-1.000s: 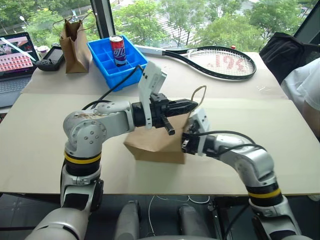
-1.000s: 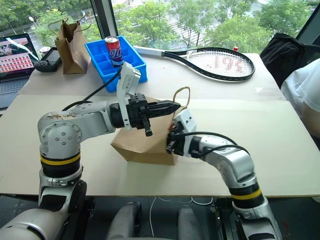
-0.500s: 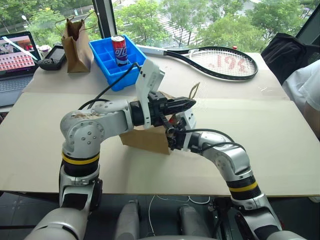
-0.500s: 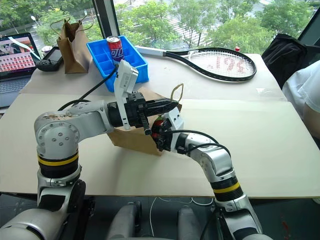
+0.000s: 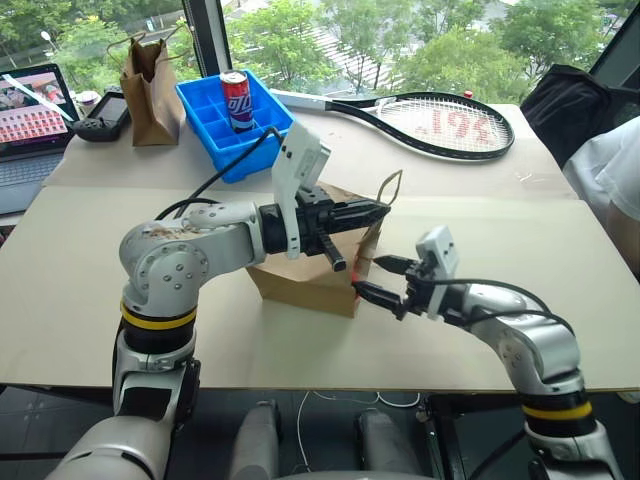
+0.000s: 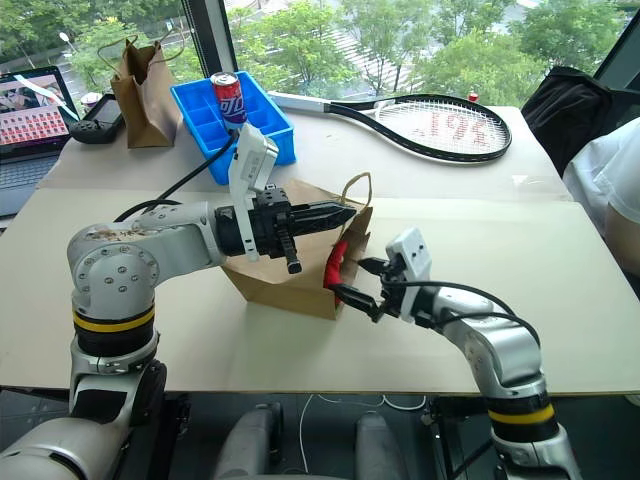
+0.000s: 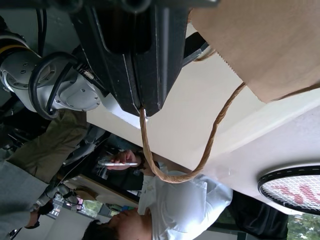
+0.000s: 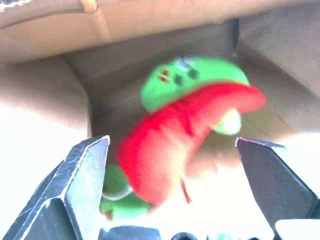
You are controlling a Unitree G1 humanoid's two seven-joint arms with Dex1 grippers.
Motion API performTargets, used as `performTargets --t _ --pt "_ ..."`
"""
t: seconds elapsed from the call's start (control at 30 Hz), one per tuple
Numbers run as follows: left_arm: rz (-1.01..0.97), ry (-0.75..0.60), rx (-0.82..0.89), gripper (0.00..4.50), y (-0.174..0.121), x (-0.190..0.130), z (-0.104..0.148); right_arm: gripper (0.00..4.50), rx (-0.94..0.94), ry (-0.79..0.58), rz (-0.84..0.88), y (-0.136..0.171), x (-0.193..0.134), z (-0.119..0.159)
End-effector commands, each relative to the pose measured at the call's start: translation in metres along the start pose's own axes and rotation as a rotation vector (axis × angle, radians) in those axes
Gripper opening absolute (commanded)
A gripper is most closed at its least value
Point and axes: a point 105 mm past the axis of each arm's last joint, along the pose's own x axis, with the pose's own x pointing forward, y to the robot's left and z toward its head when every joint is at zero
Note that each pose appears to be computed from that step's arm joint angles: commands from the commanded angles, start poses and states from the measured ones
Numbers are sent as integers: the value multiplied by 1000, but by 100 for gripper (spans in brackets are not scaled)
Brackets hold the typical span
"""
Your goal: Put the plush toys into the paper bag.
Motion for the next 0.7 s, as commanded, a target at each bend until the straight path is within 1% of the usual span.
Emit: performTargets --t 0.03,0.1,0.17,0.23,0.37,0.5,0.67,0.7 --pt "-17 -37 38 0 -4 0 10 448 -7 -47 -27 -7 -31 16" --pt "-18 -38 39 0 -3 0 10 448 -12 -36 -40 -10 -43 16" --pt "-18 -38 39 0 -3 0 10 448 -59 12 -49 -12 -52 11" --pt "-22 -39 40 0 -3 1 10 448 -124 87 -50 -14 -55 -2" --pt "-31 -39 45 0 -3 2 11 448 -212 172 -22 -13 -46 -22" --pt "-21 -40 56 0 0 1 13 448 -389 261 -57 -23 -34 -44" --pt "-16 -39 60 0 1 -1 13 448 -536 252 -123 -38 -26 -44" --pt "-15 -40 60 0 1 -1 13 397 -557 251 -132 -40 -25 -44"
